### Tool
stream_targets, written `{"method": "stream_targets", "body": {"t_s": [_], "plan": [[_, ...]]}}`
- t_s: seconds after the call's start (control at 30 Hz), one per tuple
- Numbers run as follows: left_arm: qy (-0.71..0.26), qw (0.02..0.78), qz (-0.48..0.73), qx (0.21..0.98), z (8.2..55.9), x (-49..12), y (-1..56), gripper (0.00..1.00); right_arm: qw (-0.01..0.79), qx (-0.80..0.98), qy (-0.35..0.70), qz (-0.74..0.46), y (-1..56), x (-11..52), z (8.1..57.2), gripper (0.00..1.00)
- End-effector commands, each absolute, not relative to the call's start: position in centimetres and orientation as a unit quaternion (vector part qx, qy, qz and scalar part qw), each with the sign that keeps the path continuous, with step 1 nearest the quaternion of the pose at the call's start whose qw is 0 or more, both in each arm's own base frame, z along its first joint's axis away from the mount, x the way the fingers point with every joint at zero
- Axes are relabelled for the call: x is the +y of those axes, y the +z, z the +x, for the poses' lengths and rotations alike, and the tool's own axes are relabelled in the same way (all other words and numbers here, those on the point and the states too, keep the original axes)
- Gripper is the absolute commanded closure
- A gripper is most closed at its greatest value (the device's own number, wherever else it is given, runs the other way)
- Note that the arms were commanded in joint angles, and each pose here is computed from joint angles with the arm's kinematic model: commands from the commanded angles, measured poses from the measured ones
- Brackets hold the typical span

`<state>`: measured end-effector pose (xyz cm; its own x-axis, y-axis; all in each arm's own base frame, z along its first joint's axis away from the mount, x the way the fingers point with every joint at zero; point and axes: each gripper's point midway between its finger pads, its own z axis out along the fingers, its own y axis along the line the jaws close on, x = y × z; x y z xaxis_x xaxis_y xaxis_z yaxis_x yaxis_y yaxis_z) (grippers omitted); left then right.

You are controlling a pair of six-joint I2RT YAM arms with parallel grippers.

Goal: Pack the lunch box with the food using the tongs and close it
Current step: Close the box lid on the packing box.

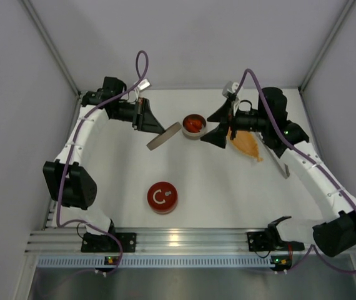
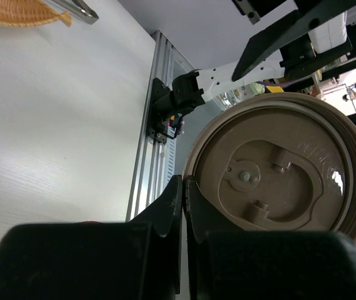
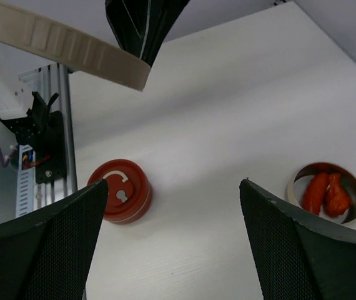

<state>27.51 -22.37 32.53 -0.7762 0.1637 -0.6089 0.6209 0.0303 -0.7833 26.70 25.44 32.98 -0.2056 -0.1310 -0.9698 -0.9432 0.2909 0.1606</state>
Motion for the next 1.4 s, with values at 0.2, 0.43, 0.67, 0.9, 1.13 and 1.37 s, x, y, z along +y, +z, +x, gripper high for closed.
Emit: {"method": "stream_targets", "body": {"t_s": [0.2, 0.43, 0.67, 0.9, 1.13, 1.37], "plan": [[-0.682, 0.111, 0.219, 0.689, 24.5, -22.1, 33.4, 1.0, 0.548, 0.616, 0.307, -0.474, 37.6, 23.9, 26.5, 0.02], [-0.674, 0.072, 0.227, 0.699, 21.5, -23.3, 30.9, 1.0, 0.557, 0.509, 0.221, -0.618, 40.4, 22.9, 23.4, 0.01], [-0.663, 0.035, 0.284, 0.691, 17.7, -26.1, 29.4, 1.0, 0.493, 0.428, 0.239, -0.719, 39.4, 27.5, 17.3, 0.01], [-0.671, 0.028, 0.288, 0.683, 17.3, -26.2, 30.1, 1.0, 0.444, 0.378, 0.23, -0.779, 35.6, 29.6, 12.6, 0.01], [-0.664, 0.026, 0.317, 0.676, 15.8, -26.8, 30.0, 1.0, 0.425, 0.384, 0.21, -0.792, 33.7, 30.9, 12.7, 0.07], [-0.663, 0.03, 0.328, 0.673, 15.0, -26.5, 30.0, 1.0, 0.417, 0.396, 0.215, -0.79, 32.8, 31.7, 13.1, 0.55]]}}
